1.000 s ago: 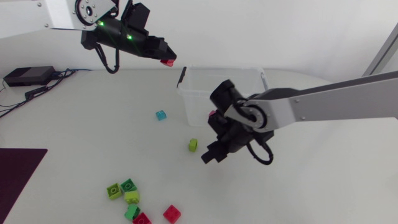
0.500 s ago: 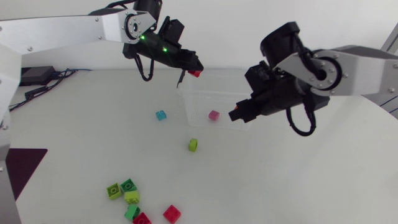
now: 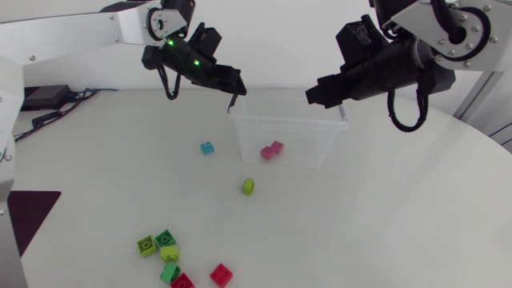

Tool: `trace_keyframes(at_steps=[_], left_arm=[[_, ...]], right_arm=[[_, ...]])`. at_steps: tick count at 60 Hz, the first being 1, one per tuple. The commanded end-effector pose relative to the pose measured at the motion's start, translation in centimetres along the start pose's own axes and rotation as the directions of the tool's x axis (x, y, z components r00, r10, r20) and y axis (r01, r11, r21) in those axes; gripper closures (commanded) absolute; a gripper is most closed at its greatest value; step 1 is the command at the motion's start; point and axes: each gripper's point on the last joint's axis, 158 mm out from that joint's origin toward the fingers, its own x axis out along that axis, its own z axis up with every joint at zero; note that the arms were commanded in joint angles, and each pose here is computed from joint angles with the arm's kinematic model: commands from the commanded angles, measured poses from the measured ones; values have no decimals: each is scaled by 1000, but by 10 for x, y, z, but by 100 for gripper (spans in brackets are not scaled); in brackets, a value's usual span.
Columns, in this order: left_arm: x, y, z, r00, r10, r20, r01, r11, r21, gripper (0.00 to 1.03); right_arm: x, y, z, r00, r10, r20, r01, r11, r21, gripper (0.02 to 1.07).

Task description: Pick up the duplo bricks and place them in the container

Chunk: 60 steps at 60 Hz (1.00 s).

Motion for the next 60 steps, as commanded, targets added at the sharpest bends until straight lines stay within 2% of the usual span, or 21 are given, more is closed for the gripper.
trace_keyframes(at_steps=[1, 14, 23, 37, 44, 48, 50, 60], left_arm=[[-21, 14, -9, 1000, 31, -6, -31, 999, 8, 7], [-21, 54, -49, 996, 62, -65, -60, 998, 34, 7], [-12, 67, -74, 995, 32, -95, -25, 997, 77, 7], [13, 77, -108, 990, 15, -141, 7, 988, 153, 7], [29, 85, -127, 985, 3, -175, 28, 984, 179, 7], [36, 90, -138, 981, -3, -194, 41, 980, 196, 7], [39, 93, -143, 979, -5, -203, 47, 978, 201, 7], [55, 108, -164, 970, 0, -241, 60, 969, 241, 7]], right_arm=[[10, -7, 11, 1000, -14, 16, 14, 1000, -3, 81], [41, -30, 20, 999, -48, 22, 48, 999, 26, 80], [62, -41, 18, 998, -62, 15, 62, 997, 36, 78], [97, -55, 10, 996, -86, -20, 86, 996, 35, 55], [107, -59, 5, 995, -95, -41, 96, 995, 36, 24], [102, -58, 8, 995, -96, -32, 97, 995, 38, 15], [97, -58, 10, 995, -99, -23, 100, 994, 38, 13], [67, -45, 19, 996, -89, 20, 88, 996, 19, 12]])
